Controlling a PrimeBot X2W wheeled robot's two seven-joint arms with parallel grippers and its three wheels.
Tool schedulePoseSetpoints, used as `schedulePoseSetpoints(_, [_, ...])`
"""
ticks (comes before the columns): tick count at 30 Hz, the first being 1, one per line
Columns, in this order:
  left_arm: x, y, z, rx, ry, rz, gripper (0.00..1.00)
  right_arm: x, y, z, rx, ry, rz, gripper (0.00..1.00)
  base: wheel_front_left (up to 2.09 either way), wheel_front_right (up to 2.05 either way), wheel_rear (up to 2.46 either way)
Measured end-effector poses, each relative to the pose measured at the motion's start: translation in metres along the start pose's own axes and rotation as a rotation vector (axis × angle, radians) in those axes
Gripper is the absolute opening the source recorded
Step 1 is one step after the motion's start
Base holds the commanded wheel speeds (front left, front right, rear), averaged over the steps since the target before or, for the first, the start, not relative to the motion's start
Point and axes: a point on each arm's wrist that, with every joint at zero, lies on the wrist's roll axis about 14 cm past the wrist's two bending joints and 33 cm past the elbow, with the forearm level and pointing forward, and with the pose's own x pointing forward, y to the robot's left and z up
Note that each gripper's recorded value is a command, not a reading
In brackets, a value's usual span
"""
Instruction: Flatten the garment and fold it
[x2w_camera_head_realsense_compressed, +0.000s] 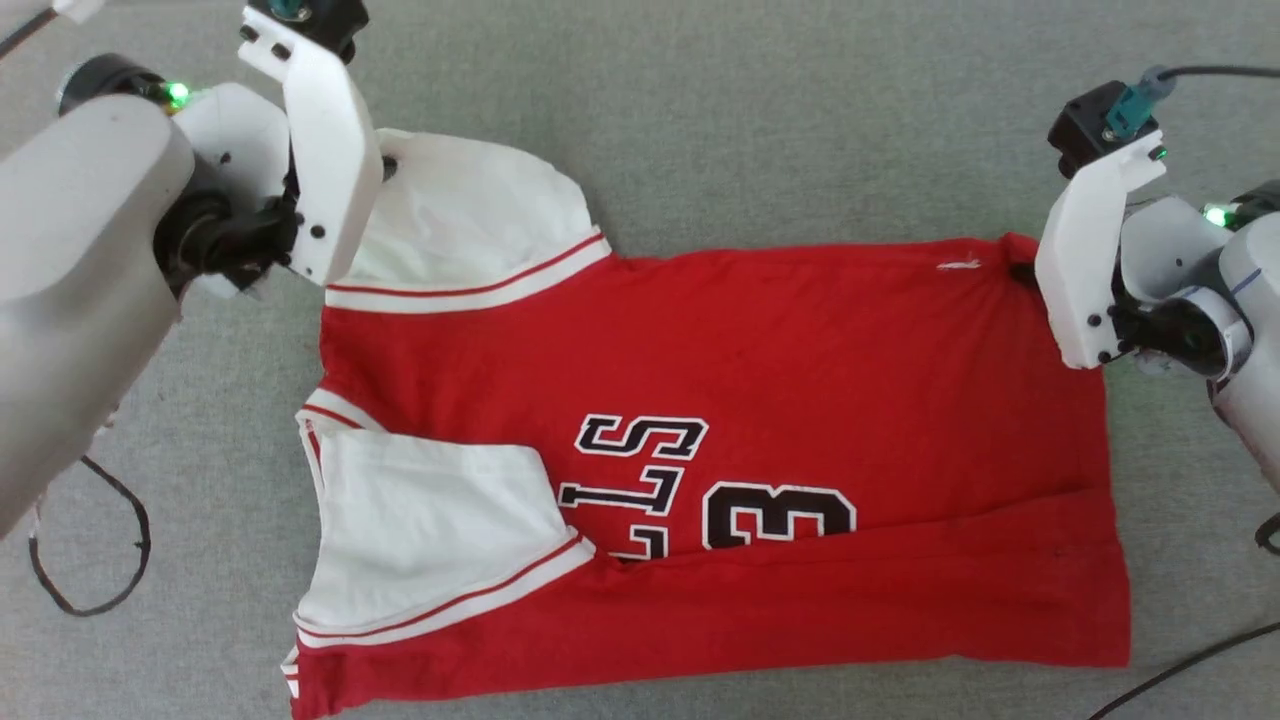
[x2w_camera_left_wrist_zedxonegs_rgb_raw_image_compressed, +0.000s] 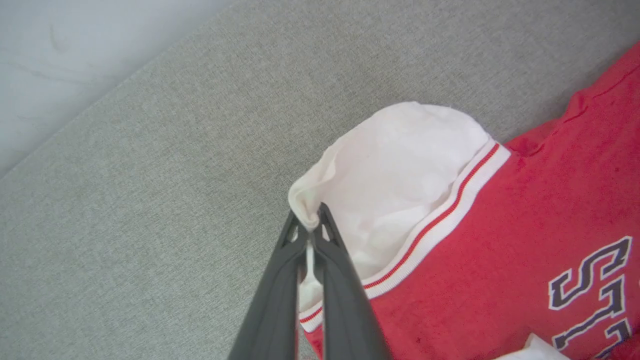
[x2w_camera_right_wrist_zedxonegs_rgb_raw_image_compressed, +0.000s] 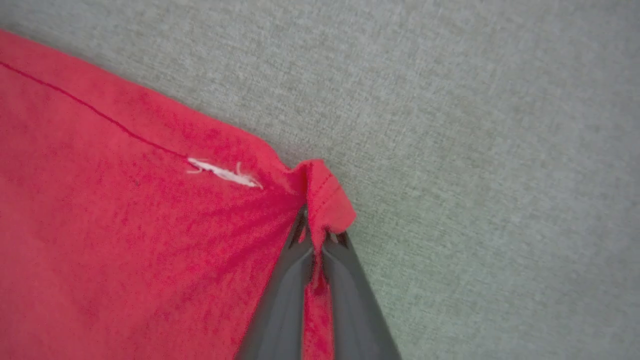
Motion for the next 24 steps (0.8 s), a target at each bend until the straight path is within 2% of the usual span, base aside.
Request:
schedulePoseSetpoints(4, [-0.010, -0.010, 0.010, -0.018, -0.084, -0.021, 0.00, -0.015, 0.004, 0.014, -0.009, -0.125, 0.008, 0.00, 0.00, 0.00, 0.00])
schedulePoseSetpoints(5, [-0.017, -0.015, 0.011, -0.020, -0.115, -0.029, 0.00, -0.026, 0.007, 0.023, -0.021, -0.203, 0.012, 0.00, 0.00, 0.00, 0.00])
schedulePoseSetpoints(9, [-0.033, -0.017, 0.009, -0.006, -0.155, -0.020, 0.00, -0.044, 0.005, 0.027, -0.038, -0.293, -0.001, 0.00, 0.00, 0.00, 0.00])
schedulePoseSetpoints(24, [-0.108, -0.055, -0.056, 0.007, -0.272, -0.017, 0.00, -0.107, 0.024, -0.016, -0.068, -0.500, 0.018, 0.00, 0.00, 0.00, 0.00])
